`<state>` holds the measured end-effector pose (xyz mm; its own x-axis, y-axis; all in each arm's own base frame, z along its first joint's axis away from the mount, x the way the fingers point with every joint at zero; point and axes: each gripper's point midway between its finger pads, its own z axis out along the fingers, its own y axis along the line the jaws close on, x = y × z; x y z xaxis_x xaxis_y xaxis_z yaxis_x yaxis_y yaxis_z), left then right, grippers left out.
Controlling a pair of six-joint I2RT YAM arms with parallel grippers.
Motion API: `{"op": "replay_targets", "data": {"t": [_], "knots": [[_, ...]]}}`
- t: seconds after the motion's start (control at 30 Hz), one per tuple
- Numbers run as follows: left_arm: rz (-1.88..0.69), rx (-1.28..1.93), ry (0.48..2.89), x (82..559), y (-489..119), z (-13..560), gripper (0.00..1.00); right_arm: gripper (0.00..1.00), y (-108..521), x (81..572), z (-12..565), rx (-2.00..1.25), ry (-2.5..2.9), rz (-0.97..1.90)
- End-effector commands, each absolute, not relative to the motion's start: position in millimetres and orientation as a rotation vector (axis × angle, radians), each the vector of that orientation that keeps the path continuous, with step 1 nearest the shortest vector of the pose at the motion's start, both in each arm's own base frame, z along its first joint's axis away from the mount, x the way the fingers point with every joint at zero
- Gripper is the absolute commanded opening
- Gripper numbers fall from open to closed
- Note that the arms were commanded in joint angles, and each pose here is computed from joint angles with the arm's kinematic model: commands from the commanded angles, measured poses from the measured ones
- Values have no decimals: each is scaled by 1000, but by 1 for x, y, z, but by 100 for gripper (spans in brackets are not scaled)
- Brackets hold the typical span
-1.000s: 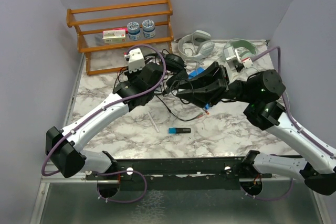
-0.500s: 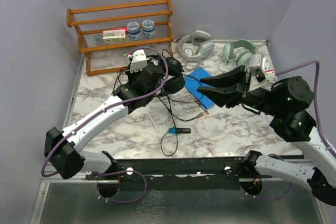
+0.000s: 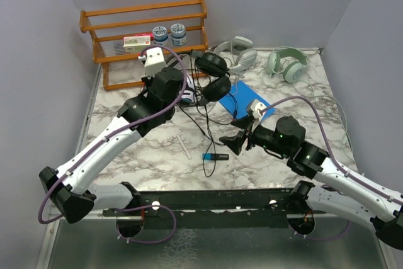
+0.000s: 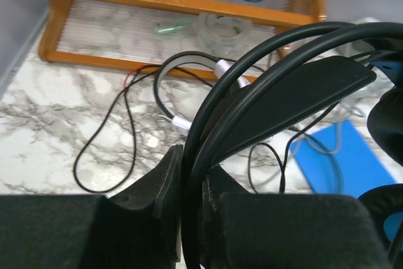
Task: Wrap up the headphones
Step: Wrap the headphones cable around the headphones.
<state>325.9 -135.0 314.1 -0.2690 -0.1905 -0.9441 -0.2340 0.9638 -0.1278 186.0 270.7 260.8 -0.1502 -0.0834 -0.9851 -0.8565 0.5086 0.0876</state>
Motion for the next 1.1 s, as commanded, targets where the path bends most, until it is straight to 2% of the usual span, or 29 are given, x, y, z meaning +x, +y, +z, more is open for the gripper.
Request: {"op": "replay_targets", "data": {"t": [0.0,0.1,0.4,0.5,0.67,0.8,1.07], "knots": [[-268,-437,1748,314,-146,384,0,82,267,192,290,-685,1373,858],[-358,-446,1726,306,-148,406,0,87,266,196,276,-653,1358,855],[-585,-412,1658,287,-160,467,0,89,268,236,263,-475,1370,770],[-632,-398,1643,283,-164,483,0,89,284,242,270,-516,1358,784],[-658,-408,1587,281,-160,511,0,88,320,224,278,-683,1299,941],[-671,-417,1559,283,-160,526,0,86,338,228,285,-679,1271,1013],[-706,-404,1530,284,-165,545,0,98,352,296,299,-461,1260,852]]}}
